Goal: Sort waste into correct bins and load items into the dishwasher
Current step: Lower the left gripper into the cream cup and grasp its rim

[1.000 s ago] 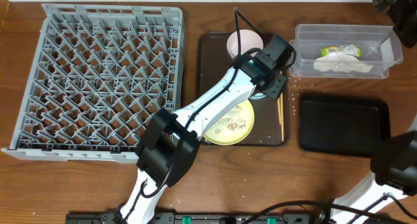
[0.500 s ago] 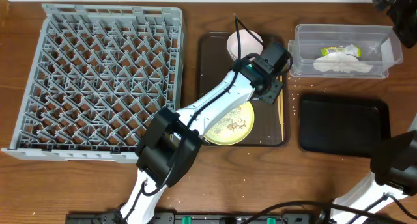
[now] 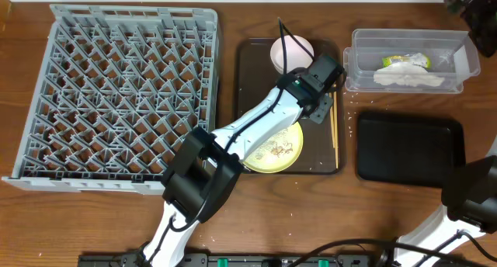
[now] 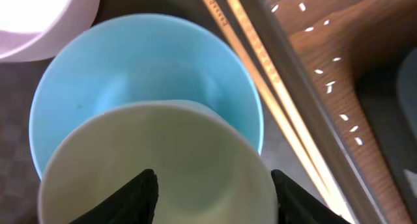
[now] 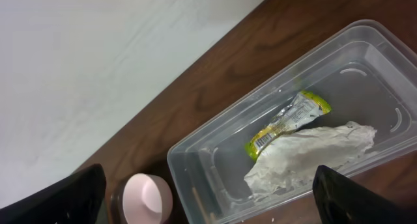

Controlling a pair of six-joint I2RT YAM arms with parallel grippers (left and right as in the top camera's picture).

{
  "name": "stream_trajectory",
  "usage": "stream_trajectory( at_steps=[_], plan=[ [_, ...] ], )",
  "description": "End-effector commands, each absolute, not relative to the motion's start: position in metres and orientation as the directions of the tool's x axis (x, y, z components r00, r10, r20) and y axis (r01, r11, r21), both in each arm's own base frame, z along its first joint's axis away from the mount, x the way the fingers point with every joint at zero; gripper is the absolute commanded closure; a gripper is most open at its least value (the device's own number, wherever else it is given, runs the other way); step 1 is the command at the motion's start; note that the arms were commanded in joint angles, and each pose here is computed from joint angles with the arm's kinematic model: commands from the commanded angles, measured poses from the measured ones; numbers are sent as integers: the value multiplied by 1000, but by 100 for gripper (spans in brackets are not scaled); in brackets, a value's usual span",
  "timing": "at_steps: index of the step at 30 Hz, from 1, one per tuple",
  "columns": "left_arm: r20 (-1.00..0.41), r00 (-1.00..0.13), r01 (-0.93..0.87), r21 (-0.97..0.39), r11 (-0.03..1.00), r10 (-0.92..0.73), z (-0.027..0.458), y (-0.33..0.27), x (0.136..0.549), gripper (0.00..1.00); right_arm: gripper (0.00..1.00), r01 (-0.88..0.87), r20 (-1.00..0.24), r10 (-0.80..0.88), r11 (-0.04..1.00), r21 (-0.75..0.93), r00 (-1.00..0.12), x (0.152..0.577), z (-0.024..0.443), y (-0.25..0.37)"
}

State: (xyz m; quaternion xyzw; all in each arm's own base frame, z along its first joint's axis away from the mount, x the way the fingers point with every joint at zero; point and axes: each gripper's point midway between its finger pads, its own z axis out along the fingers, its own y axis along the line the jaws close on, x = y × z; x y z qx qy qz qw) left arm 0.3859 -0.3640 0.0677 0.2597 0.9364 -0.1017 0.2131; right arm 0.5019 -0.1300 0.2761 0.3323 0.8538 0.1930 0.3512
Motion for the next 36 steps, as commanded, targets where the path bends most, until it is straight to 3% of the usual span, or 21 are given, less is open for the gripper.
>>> stream_trajectory(
  at_steps=[1, 9, 20, 30, 36],
  plan=[
    [-452, -765, 533, -43, 845, 459, 63, -358, 388, 48, 1, 436, -482, 709, 701, 565, -515, 498, 285, -134],
    [-479, -754, 534, -50, 844, 449, 67, -363, 393, 59, 1, 436, -482, 709, 700, 565, -515, 498, 285, -134],
    [-535, -733, 531, -63, 845, 420, 75, -370, 405, 92, 1, 436, -482, 709, 701, 565, -515, 498, 285, -134],
    [-537, -747, 506, -75, 859, 393, 78, -362, 412, 92, 1, 436, -482, 709, 701, 565, -515, 498, 285, -134],
    [-584, -774, 405, -161, 900, 244, 111, -357, 431, 93, 1, 436, -482, 709, 700, 565, -515, 498, 285, -134]
  ],
)
